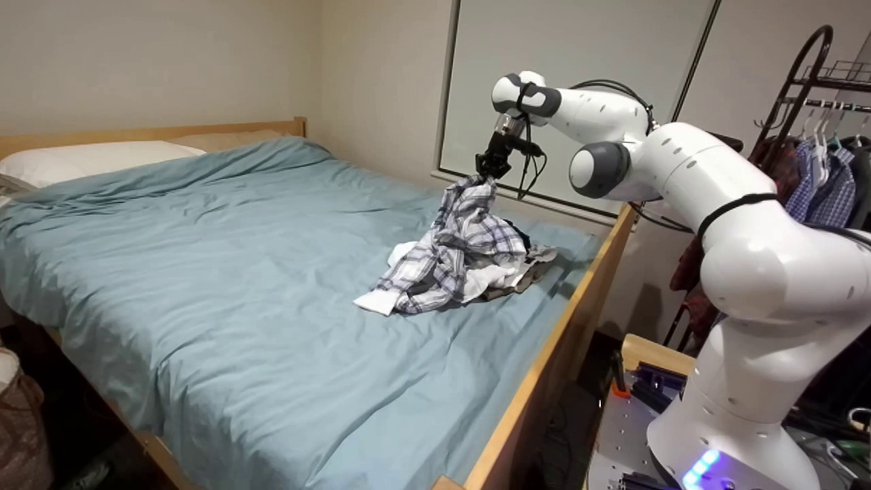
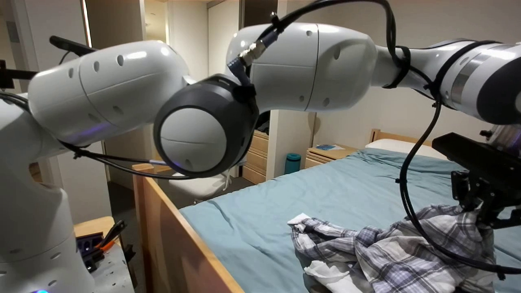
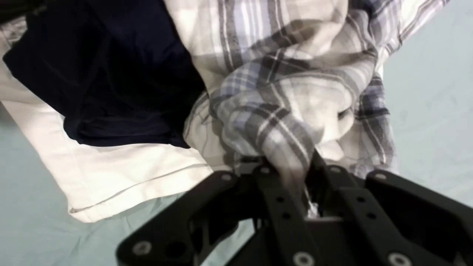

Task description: Put the checked object on top of the white object

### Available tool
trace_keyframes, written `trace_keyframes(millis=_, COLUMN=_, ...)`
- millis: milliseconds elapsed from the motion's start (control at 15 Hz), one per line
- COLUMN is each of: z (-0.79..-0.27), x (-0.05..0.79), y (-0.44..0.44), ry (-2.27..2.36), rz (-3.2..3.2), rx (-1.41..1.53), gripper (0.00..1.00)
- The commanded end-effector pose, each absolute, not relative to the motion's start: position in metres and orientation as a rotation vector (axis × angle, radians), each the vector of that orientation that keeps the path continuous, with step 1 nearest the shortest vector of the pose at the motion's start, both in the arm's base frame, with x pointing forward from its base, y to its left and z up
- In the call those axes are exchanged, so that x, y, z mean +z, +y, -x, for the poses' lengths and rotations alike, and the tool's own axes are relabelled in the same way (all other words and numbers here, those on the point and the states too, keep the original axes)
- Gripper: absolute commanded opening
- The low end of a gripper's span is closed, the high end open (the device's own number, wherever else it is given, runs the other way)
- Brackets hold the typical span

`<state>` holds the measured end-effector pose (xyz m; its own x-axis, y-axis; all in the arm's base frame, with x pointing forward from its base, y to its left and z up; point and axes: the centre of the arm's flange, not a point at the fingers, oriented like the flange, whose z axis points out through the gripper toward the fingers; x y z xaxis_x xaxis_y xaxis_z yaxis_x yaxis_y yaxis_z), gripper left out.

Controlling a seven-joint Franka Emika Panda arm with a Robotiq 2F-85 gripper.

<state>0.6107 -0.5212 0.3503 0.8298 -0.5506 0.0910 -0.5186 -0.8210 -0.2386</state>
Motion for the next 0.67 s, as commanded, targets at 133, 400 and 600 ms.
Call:
trace_keyframes(millis=133, z=-0.537, x=0.349, y=-0.483, ry=0.657, rz=2.929, rx=-0.003, gripper=0.67)
trace_keyframes(millis=400, z=-0.513, x=0.364, y=-0.489, ry=0.367, rz=2.995, rx=0.165, gripper=0.93)
trace_keyframes(millis=600, z=-0.495, x=0.374, y=-0.492, ry=0.132, rz=3.015, rx=0.235, gripper=1.0)
